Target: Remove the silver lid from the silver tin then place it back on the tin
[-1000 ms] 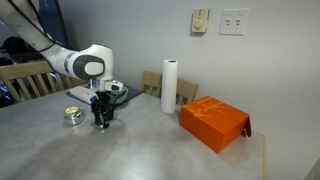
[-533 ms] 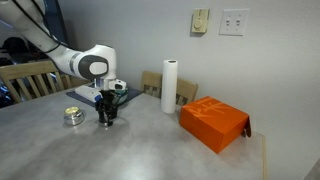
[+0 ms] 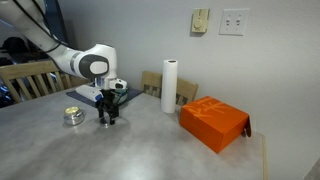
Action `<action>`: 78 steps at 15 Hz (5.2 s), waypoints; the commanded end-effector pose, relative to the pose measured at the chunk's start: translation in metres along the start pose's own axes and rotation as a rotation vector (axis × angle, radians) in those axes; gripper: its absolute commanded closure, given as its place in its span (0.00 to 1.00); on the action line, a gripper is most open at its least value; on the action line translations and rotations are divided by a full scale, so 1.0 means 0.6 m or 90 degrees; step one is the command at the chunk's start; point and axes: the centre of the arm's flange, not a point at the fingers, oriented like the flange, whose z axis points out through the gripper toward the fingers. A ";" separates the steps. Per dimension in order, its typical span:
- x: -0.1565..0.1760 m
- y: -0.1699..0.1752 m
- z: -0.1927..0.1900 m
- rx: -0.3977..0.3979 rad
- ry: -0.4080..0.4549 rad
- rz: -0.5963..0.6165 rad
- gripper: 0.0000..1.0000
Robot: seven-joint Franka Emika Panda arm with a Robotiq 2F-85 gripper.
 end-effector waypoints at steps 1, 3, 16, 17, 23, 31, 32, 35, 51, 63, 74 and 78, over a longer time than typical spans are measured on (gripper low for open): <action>0.008 0.003 0.000 -0.004 0.008 0.002 0.00; -0.001 -0.008 -0.010 -0.009 0.015 -0.005 0.00; -0.048 -0.050 -0.061 -0.027 0.096 0.012 0.00; -0.049 -0.040 -0.060 -0.022 0.099 0.017 0.00; -0.027 -0.017 -0.029 0.002 0.064 -0.004 0.00; -0.025 -0.035 -0.005 -0.018 0.030 -0.016 0.00; -0.028 -0.033 -0.006 -0.016 0.030 -0.015 0.00; -0.031 -0.023 -0.006 -0.011 0.034 -0.013 0.00; -0.007 0.006 0.010 -0.004 -0.004 -0.040 0.00; -0.017 -0.021 -0.008 -0.023 -0.003 -0.051 0.56; -0.111 -0.146 -0.106 -0.148 0.063 -0.027 0.56; -0.137 -0.170 -0.127 -0.121 0.046 -0.026 0.56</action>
